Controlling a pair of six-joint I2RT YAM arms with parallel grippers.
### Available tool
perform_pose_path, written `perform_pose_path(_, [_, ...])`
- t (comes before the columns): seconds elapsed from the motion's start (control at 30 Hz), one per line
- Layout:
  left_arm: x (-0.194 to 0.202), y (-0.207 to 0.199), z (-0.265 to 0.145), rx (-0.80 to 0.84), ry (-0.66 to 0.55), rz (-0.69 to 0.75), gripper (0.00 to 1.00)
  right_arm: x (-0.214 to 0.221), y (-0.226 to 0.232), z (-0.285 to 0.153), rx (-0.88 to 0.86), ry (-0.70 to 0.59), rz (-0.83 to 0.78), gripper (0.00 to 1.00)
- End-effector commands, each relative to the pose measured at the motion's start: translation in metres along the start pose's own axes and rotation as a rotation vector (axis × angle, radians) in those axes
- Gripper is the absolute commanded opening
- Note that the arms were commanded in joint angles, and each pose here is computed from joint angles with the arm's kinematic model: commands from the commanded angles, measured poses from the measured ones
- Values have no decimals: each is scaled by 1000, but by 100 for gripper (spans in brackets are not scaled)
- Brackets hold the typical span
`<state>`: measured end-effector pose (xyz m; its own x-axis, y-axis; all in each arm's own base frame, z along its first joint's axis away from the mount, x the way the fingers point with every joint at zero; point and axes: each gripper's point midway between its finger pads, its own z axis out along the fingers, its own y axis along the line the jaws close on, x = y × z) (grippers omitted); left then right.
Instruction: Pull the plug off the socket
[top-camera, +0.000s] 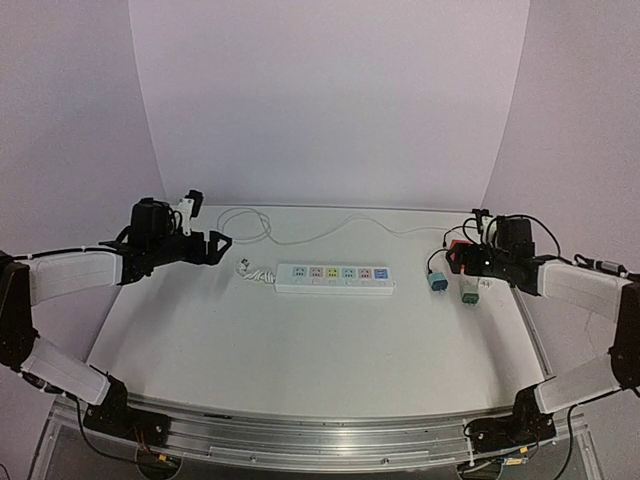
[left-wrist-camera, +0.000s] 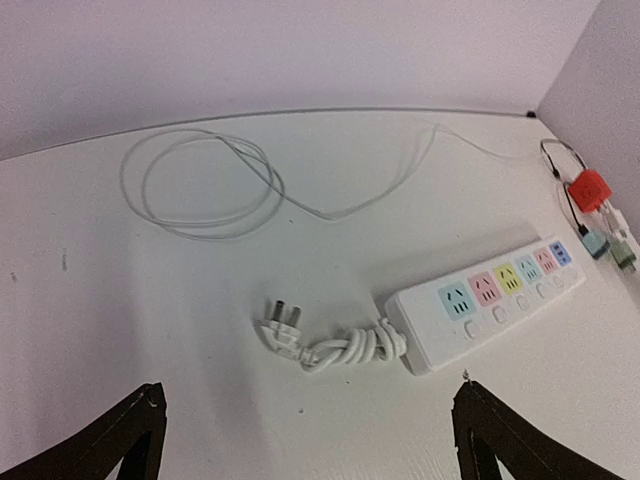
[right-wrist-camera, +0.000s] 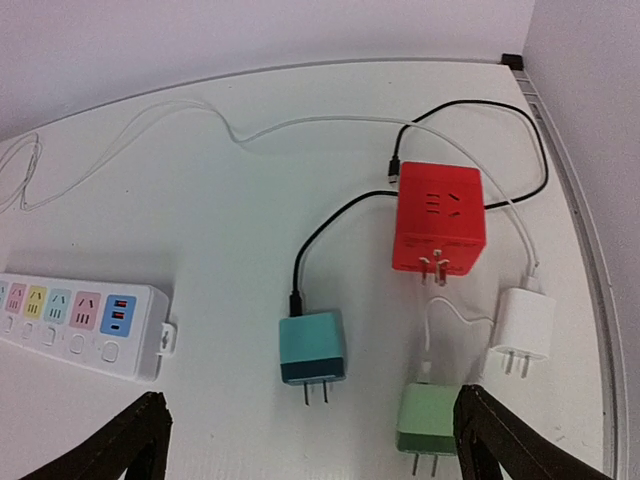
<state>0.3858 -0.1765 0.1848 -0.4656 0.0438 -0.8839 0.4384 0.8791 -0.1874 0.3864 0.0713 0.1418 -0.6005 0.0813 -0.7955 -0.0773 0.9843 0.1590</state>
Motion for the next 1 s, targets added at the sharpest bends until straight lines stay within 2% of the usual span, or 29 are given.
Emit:
perform_pose_path(0.0, [-17,50,-40,-94,-150,-103,100,-5,-15,-21,0,-121,38,95])
perform_pose_path(0.1, [-6,64,-61,-73,-181,-63,100,11,-21,-28,3,-128,28,96])
perform_pose_path(0.27, [12,100,-86,-206,-204,-5,100,35,-35,-40,58,-152,-34,97])
perform_pose_path(0.4, [26,116,-100,-247,-240,35,100,50,-44,-47,91,-171,-37,97])
perform_pose_path(0.6, [41,136,-115,-306,-286,-71,99,71,-49,-41,100,-155,-18,98])
perform_pose_path(0.7, [49,140,-118,-311,-287,-108,96,77,-51,-36,102,-155,-1,98])
perform_pose_path(0.8, [63,132,-114,-273,-251,-71,92,82,-51,-29,95,-146,10,97])
perform_pose_path(0.97, [69,130,-114,-269,-239,-52,92,81,-47,-19,70,-139,19,97])
